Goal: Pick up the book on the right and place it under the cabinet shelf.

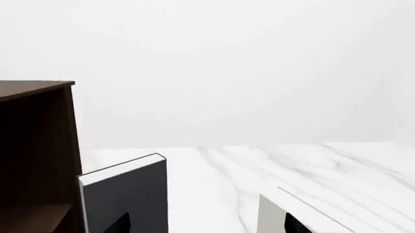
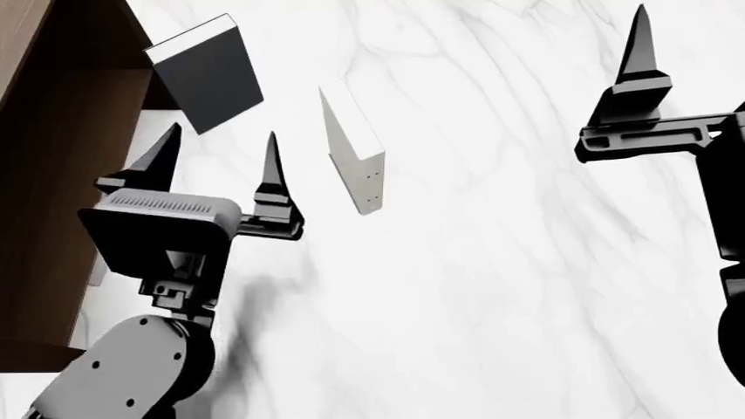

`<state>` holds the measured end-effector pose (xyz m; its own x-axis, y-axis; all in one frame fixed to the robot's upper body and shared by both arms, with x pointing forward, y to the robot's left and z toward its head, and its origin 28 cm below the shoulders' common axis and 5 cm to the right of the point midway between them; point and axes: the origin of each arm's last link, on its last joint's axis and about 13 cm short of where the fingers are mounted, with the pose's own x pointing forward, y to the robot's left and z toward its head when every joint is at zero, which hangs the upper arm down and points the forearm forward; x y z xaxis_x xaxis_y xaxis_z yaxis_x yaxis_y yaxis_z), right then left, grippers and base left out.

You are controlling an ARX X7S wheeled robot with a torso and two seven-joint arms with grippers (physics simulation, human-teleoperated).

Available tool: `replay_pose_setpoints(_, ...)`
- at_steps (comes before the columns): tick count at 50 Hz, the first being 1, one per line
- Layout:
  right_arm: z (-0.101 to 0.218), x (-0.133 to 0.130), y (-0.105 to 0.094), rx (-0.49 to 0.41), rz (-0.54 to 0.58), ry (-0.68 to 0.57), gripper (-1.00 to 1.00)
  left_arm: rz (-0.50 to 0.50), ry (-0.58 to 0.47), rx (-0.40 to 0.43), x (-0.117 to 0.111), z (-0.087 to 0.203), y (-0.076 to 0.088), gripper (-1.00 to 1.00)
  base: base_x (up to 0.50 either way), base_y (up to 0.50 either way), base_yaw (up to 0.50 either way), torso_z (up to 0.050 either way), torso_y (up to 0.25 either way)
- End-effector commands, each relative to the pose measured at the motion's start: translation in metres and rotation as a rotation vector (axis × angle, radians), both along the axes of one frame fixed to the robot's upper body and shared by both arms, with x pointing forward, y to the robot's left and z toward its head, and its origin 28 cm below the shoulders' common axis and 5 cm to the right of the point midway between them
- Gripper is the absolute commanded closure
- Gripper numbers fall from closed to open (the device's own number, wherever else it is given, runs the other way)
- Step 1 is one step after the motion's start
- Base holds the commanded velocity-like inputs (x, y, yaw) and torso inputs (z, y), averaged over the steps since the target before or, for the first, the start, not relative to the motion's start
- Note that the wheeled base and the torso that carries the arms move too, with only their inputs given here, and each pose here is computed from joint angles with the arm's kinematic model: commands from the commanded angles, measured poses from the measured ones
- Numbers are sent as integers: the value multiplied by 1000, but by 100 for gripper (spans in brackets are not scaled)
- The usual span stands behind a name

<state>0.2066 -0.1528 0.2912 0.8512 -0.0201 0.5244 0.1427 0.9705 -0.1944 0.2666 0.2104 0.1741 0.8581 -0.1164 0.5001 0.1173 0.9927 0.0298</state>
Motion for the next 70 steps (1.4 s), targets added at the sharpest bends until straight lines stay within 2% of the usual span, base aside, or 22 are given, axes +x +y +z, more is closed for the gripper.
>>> replay_pose_setpoints(1, 0, -1, 0, 2, 1, -4, -100, -3, -70, 38, -11, 27, 0, -100, 0, 0, 0, 0, 0)
replay_pose_setpoints(29, 3, -5, 1, 7, 7, -16, -100, 22, -171, 83, -29, 70, 4, -100, 0, 0, 0, 0, 34)
replay_pose_setpoints(70, -7, -6, 2, 18, 41, -5, -100, 26, -242, 64, -47, 107, 9, -100, 0, 0, 0, 0, 117)
